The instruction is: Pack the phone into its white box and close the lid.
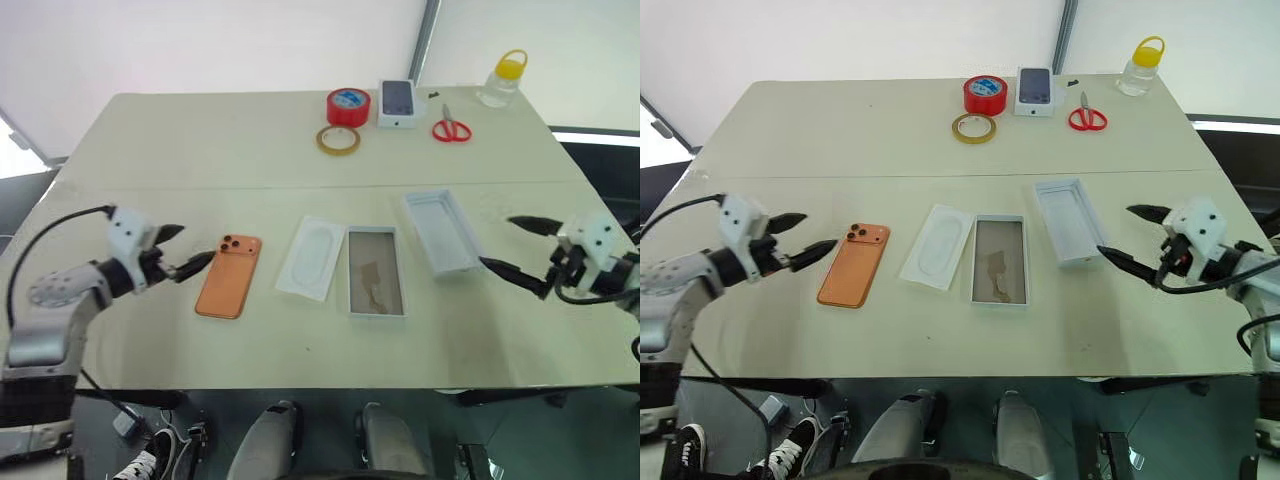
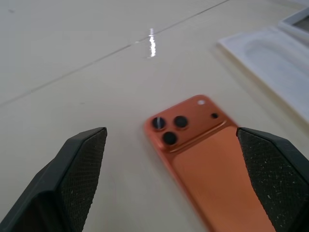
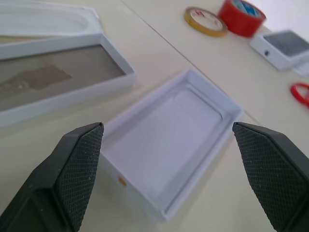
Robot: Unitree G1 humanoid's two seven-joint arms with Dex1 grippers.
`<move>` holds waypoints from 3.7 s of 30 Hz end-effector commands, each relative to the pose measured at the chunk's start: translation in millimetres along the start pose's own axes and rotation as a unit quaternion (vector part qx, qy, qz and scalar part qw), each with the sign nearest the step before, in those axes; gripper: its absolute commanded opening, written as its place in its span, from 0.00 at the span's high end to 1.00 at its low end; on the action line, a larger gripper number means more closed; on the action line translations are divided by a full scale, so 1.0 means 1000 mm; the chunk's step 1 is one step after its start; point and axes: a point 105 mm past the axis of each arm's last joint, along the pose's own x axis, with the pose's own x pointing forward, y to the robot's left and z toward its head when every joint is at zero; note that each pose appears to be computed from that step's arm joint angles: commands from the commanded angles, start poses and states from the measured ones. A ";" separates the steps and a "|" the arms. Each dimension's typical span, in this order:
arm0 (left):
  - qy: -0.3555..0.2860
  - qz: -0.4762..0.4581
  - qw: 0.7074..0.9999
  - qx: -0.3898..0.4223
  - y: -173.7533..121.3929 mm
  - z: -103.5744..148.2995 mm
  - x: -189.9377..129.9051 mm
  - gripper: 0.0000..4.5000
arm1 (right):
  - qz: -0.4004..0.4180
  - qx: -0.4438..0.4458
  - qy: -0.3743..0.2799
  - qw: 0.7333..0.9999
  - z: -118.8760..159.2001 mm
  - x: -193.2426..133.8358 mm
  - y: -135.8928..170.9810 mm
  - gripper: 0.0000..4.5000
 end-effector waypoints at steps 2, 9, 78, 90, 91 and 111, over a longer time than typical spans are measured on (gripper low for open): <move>-0.002 -0.053 0.997 -0.053 -0.017 0.017 0.020 0.00 | 0.029 -0.038 -0.038 0.998 0.029 0.019 0.004 0.01; 0.017 -0.119 0.983 -0.136 -0.043 0.021 0.057 0.00 | 0.120 -0.058 -0.056 0.990 0.040 0.044 0.035 0.01; 0.006 -0.165 0.918 -0.360 -0.055 0.036 0.072 1.00 | 0.237 0.009 -0.053 0.970 0.030 0.076 0.128 0.00; -0.042 -0.119 0.908 -0.400 -0.043 0.044 0.065 1.00 | 0.314 -0.008 0.031 0.949 -0.004 0.091 0.151 0.17; -0.051 -0.117 0.906 -0.404 -0.041 0.047 0.065 1.00 | 0.311 -0.018 0.038 0.949 -0.006 0.092 0.149 0.29; -0.113 -0.142 0.880 -0.440 -0.053 0.084 0.089 1.00 | 0.214 -0.043 -0.025 0.976 0.026 0.169 0.122 0.94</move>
